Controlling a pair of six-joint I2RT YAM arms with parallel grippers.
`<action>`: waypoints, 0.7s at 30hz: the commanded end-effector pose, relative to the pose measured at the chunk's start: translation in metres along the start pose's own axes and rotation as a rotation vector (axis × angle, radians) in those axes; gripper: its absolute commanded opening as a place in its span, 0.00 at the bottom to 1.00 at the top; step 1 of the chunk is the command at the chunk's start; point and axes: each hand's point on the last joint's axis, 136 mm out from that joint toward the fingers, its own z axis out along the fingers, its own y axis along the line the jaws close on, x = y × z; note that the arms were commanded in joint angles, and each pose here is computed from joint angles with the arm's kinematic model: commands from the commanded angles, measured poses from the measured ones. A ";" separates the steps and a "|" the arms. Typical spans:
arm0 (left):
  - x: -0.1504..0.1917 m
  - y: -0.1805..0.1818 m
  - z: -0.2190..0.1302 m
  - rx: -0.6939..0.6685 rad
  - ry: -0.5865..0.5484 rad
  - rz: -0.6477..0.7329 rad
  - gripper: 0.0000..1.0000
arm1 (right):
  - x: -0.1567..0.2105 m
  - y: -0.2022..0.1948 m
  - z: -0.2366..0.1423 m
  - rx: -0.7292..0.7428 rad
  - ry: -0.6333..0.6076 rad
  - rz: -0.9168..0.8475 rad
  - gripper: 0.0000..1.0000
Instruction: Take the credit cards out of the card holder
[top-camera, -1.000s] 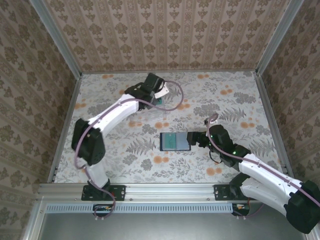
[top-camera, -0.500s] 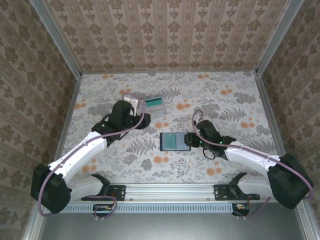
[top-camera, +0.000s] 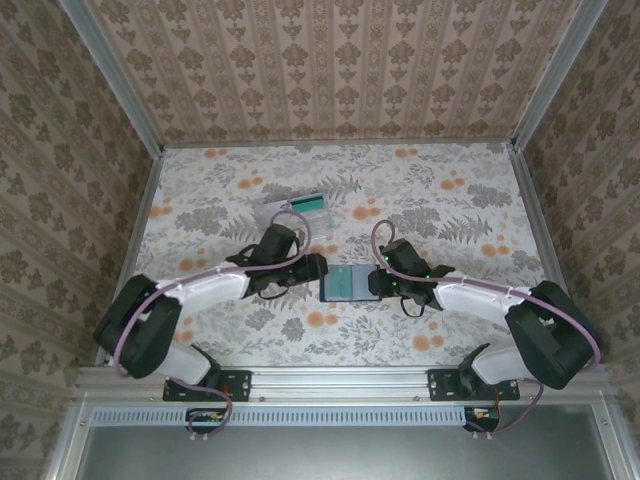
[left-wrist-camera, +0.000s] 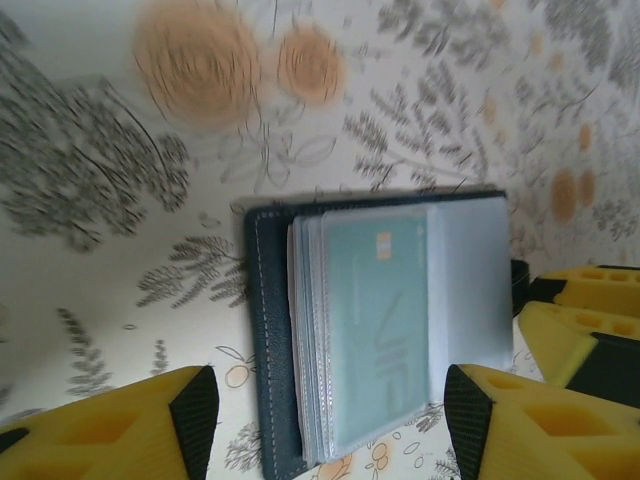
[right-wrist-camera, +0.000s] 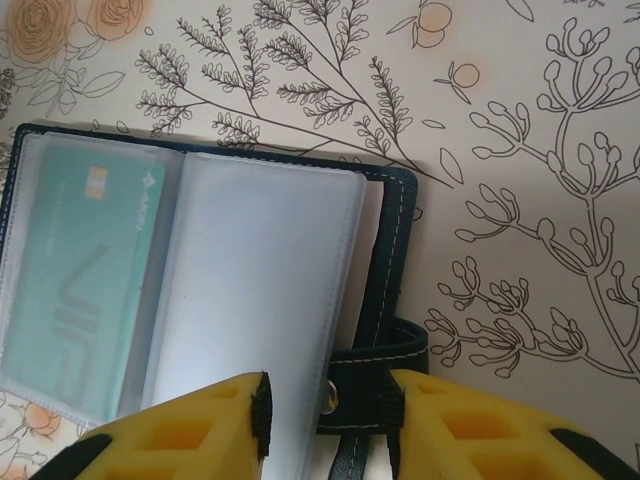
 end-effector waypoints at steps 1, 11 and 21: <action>-0.002 -0.029 0.014 0.102 0.035 -0.046 0.64 | 0.010 0.000 0.007 0.005 0.047 0.011 0.38; 0.011 -0.036 0.030 0.085 0.090 -0.028 0.63 | 0.016 0.000 0.013 -0.004 0.066 0.014 0.37; 0.004 -0.040 0.013 0.019 0.064 0.024 0.63 | 0.018 -0.001 0.015 -0.003 0.071 0.019 0.37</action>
